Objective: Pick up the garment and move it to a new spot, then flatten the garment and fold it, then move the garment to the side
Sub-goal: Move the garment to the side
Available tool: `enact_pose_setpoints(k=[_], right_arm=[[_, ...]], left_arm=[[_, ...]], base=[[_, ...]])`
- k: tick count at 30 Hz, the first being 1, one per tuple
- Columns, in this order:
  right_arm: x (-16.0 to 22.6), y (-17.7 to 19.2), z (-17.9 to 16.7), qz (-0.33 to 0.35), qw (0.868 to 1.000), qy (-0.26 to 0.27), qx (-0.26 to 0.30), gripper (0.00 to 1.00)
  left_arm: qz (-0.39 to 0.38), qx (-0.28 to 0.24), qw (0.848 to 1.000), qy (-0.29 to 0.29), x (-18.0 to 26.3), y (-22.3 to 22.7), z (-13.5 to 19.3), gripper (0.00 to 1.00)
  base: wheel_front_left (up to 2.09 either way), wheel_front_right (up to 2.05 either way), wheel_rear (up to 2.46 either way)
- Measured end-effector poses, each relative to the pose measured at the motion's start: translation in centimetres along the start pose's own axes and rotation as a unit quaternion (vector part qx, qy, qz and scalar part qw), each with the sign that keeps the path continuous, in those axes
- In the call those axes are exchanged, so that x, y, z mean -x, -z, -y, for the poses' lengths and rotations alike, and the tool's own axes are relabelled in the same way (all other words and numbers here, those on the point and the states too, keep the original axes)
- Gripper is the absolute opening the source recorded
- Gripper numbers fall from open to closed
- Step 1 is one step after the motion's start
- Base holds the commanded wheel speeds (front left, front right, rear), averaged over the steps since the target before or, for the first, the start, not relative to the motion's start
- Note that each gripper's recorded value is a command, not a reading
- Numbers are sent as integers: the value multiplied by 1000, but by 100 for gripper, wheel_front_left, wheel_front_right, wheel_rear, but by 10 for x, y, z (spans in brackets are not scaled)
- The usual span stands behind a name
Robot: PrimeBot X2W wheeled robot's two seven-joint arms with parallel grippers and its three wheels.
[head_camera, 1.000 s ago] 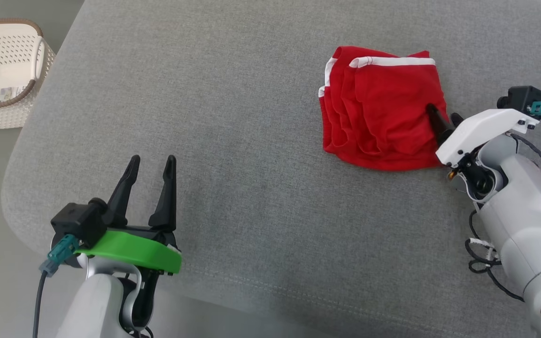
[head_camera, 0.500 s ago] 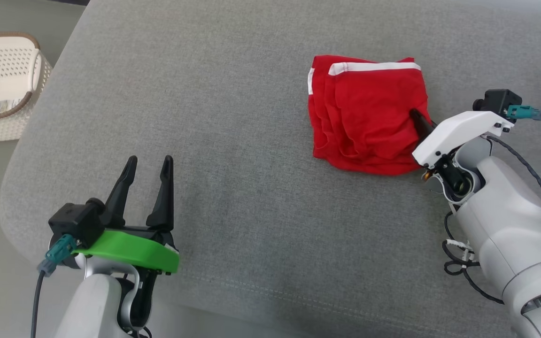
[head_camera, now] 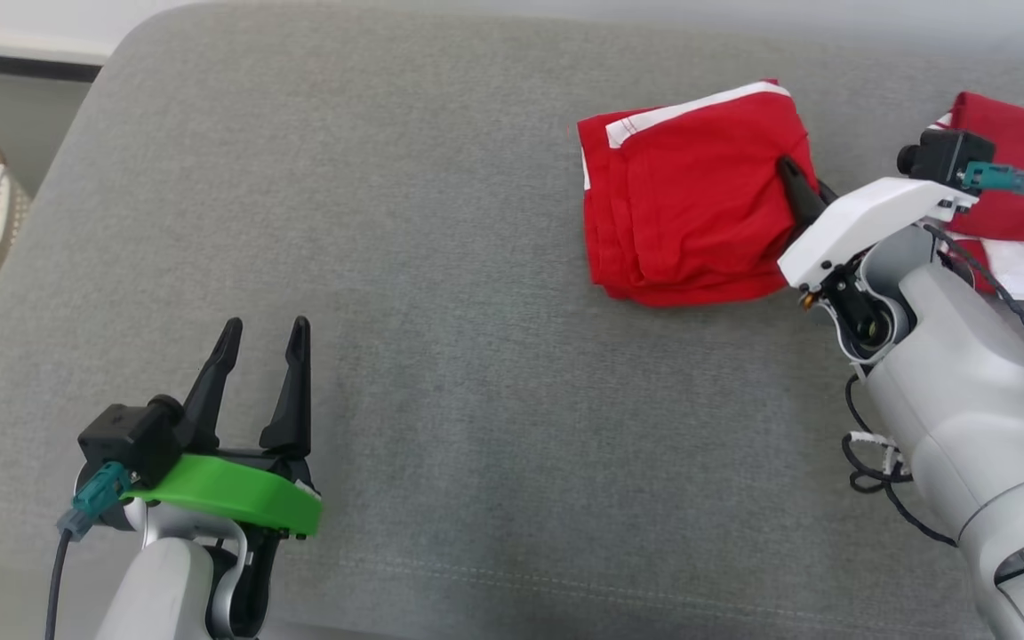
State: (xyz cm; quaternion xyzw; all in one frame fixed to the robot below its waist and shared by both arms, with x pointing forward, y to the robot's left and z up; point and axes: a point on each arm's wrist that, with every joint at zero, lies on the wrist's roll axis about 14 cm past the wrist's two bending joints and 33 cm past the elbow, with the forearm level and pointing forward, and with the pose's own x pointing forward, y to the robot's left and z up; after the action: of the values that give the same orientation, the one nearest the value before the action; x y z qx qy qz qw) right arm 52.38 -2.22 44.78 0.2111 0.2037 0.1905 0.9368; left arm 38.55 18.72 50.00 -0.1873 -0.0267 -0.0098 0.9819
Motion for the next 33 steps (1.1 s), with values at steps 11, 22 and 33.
enact_pose_setpoints(k=[11,22,33], right_arm=[[30,-68,36,73,996,32,38,0],[31,-117,77,115,990,63,59,0],[-6,-120,26,118,991,-11,64,0]], left_arm=[[-12,11,998,55,-11,11,35,100],[-39,15,997,63,-19,32,39,100],[-46,11,998,46,-26,38,25,100]], base=[[0,0,0],[0,0,0],[0,0,0]])
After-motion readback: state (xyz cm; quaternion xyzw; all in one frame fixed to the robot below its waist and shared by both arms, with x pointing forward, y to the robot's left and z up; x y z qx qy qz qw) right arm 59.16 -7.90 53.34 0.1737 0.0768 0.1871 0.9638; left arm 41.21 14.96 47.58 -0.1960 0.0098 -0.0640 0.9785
